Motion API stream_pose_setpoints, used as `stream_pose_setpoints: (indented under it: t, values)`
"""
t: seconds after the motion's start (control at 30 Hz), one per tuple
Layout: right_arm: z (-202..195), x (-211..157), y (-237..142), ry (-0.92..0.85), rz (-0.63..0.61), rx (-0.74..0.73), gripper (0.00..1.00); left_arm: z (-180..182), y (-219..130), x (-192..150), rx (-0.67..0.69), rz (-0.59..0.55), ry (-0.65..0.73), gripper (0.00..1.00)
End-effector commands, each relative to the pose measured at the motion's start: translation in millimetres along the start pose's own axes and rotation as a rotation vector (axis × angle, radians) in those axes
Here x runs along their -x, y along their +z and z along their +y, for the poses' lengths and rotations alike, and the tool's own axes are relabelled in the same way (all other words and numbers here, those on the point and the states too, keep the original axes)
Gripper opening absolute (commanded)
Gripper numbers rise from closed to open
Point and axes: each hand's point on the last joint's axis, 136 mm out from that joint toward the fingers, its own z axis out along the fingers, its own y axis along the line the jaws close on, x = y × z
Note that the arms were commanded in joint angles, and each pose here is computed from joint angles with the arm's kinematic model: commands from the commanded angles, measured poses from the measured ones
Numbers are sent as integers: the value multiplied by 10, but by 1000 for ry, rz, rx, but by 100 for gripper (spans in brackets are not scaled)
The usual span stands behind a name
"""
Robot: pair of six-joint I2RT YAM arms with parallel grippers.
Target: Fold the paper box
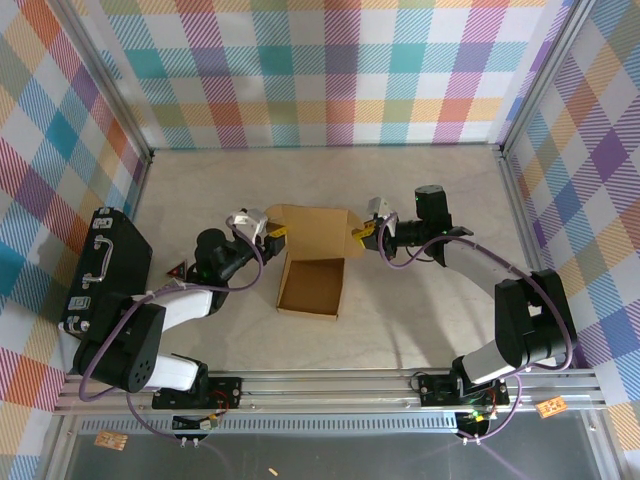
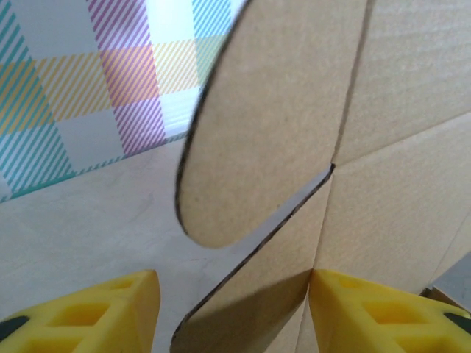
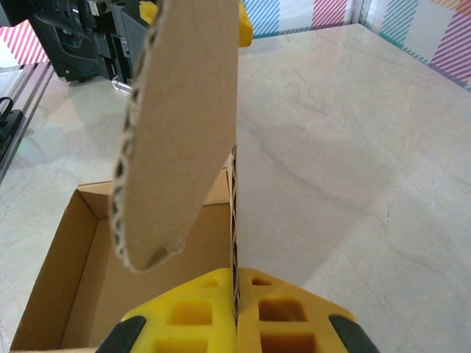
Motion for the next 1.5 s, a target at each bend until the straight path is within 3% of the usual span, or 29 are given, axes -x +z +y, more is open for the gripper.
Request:
stream_pose_setpoints:
  t: [0.0,0.37,0.57,0.7,1.07,1.47]
  values:
    - [84,267,-81,-82,-57,42,0,-95,-61,126,-63,-64,28,52]
    - [-45,249,-67,-43,-52,-26,0,-92,-164,162,-31,-71,-25,18]
    - [-118,258,90,19,-31,-122,0,-208,-130,269,-24,-75,-81,10]
    - [-184,289,201,80,-10,-203,0,-165,-112,316,58,-71,-132,1]
    - [-317,406,455,269,58,-479,0,-266,32,347,197,-12,-201,0]
    - [-139,460,629,419,33,-581,0,-413,185,338,272,-23,-263,0]
